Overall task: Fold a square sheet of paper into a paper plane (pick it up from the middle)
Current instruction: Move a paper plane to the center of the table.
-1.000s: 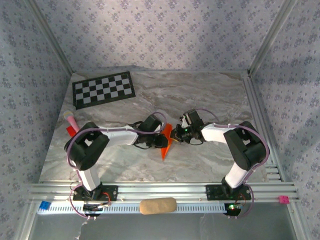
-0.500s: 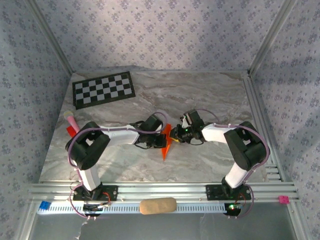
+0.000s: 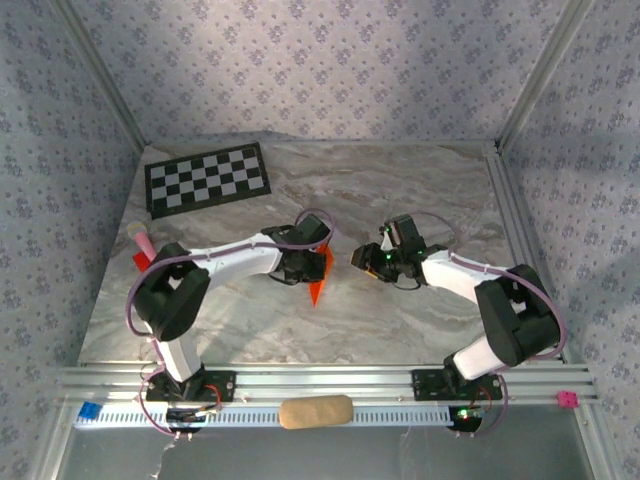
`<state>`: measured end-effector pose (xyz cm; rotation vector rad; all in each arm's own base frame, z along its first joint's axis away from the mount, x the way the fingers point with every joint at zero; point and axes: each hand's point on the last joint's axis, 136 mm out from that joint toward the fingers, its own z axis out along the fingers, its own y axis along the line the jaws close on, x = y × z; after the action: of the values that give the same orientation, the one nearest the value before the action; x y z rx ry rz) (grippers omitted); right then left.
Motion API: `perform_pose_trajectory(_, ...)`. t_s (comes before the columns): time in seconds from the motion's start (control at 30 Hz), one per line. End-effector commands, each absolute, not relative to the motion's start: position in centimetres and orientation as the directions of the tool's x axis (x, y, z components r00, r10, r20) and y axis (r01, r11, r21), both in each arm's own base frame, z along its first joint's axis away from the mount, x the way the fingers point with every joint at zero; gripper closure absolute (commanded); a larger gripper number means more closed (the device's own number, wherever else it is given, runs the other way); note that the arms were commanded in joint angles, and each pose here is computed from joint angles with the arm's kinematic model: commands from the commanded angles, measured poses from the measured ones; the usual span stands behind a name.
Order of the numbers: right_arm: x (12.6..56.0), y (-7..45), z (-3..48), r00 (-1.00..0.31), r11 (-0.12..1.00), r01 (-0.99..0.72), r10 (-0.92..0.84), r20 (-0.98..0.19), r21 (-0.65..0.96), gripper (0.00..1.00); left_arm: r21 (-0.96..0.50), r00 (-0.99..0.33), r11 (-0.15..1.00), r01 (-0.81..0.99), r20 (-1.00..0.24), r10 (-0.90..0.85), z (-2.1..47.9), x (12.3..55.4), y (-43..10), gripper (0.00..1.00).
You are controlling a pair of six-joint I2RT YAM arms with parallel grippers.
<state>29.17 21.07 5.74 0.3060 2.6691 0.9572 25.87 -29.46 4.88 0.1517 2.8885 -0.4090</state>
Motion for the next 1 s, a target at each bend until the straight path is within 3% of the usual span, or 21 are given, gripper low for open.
perform_pose_trajectory(0.0, 28.6, 20.4, 5.1, -0.938, 0.779, 0.114, 0.289, -0.191, 0.616, 0.50, -0.172, -0.981, 0.978, 0.114, -0.177, 0.083, 3.6, 25.4, -28.0, 0.97)
perform_pose_trajectory(0.97, 28.2, 20.4, 4.1, -0.948, 0.790, 0.123, 0.273, -0.165, 0.600, 0.50, -0.107, -0.984, 0.988, 0.109, -0.152, 0.092, 1.4, 25.3, -28.3, 0.87)
